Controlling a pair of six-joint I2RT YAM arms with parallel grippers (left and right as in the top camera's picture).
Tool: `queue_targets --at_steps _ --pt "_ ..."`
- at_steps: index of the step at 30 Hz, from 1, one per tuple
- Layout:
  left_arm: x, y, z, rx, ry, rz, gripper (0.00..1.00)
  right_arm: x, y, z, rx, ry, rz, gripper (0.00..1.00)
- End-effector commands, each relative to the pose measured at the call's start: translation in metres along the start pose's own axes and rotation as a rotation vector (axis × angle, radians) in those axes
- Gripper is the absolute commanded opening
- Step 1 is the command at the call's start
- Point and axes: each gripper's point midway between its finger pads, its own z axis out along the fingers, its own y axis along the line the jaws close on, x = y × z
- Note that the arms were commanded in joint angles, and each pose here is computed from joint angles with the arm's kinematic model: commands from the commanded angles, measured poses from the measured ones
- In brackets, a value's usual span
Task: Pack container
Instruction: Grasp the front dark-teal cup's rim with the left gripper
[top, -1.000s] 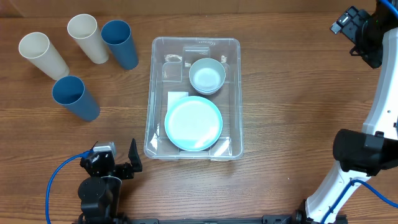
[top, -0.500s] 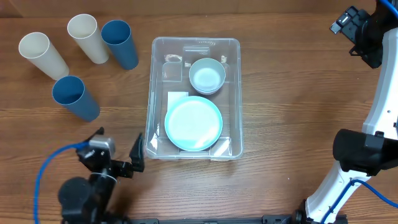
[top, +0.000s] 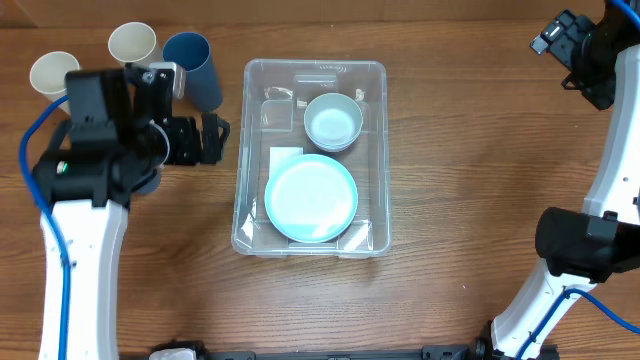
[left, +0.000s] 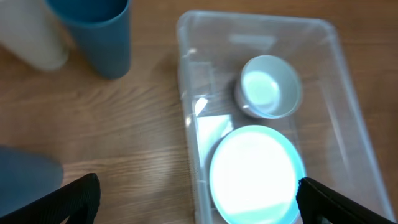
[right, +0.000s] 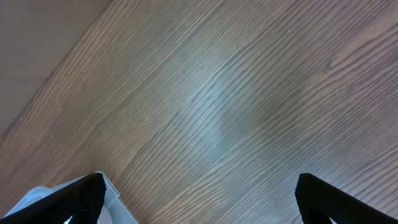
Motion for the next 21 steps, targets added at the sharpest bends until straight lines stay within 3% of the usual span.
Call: queue_targets --at_steps 1,4,8,13,18,21 --pt "0.003 0.057 0.022 -0.232 0.050 -0.203 1.00 -0.004 0.002 -0.012 -0.017 -0.038 0.005 1.00" --pt "0.010 0.088 0.036 -0.332 0.092 -0.232 1.00 -0.004 0.002 -0.012 -0.017 -0.038 0.005 1.00" --pt "-0.002 0.124 0.033 -0.522 0.037 -0.221 0.97 -0.004 0.002 -0.012 -0.017 -0.038 0.005 1.00" --pt "-0.001 0.149 0.051 -0.624 0.043 -0.247 0.94 -0.004 0.002 -0.012 -0.017 -0.038 0.005 1.00" --pt "0.029 0.166 0.095 -0.646 0.188 -0.255 0.95 -0.004 0.002 -0.012 -0.017 -0.038 0.005 1.00" --pt "0.040 0.169 0.108 -0.644 0.230 -0.265 0.78 -0.004 0.002 -0.012 -0.017 -0.038 0.005 1.00"
